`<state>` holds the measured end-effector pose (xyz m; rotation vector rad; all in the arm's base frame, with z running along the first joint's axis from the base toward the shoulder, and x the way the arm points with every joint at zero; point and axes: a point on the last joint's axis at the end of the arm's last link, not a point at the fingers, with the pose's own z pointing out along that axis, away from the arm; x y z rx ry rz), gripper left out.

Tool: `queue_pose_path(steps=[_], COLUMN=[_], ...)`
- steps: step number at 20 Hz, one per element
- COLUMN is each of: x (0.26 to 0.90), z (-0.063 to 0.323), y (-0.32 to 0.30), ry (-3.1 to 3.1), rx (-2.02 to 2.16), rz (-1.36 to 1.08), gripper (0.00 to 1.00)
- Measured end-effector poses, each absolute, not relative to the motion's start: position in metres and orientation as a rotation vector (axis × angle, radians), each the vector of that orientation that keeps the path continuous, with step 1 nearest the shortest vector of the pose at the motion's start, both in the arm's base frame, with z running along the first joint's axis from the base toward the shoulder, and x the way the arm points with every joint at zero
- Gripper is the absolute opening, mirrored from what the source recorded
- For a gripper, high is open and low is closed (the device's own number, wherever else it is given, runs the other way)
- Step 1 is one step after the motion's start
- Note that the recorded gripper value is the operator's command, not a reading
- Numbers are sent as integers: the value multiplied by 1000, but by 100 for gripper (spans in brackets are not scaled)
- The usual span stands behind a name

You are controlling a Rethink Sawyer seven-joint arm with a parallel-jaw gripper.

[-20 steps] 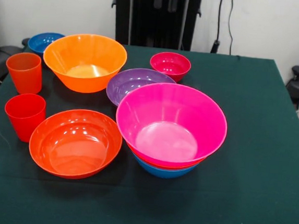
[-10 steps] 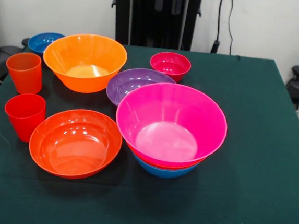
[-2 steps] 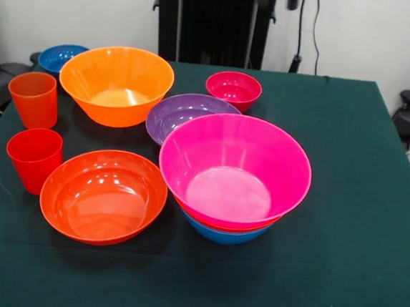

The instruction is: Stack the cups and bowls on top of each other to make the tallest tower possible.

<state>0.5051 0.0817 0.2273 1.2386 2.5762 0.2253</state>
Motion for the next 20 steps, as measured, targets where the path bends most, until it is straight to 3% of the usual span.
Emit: queue_pose_path(steps=[5, 20], x=[484, 439], z=[228, 154], y=[80, -28], ry=[2579, 2702], rx=[1288, 1149], rz=[204, 70], gripper=[100, 100])
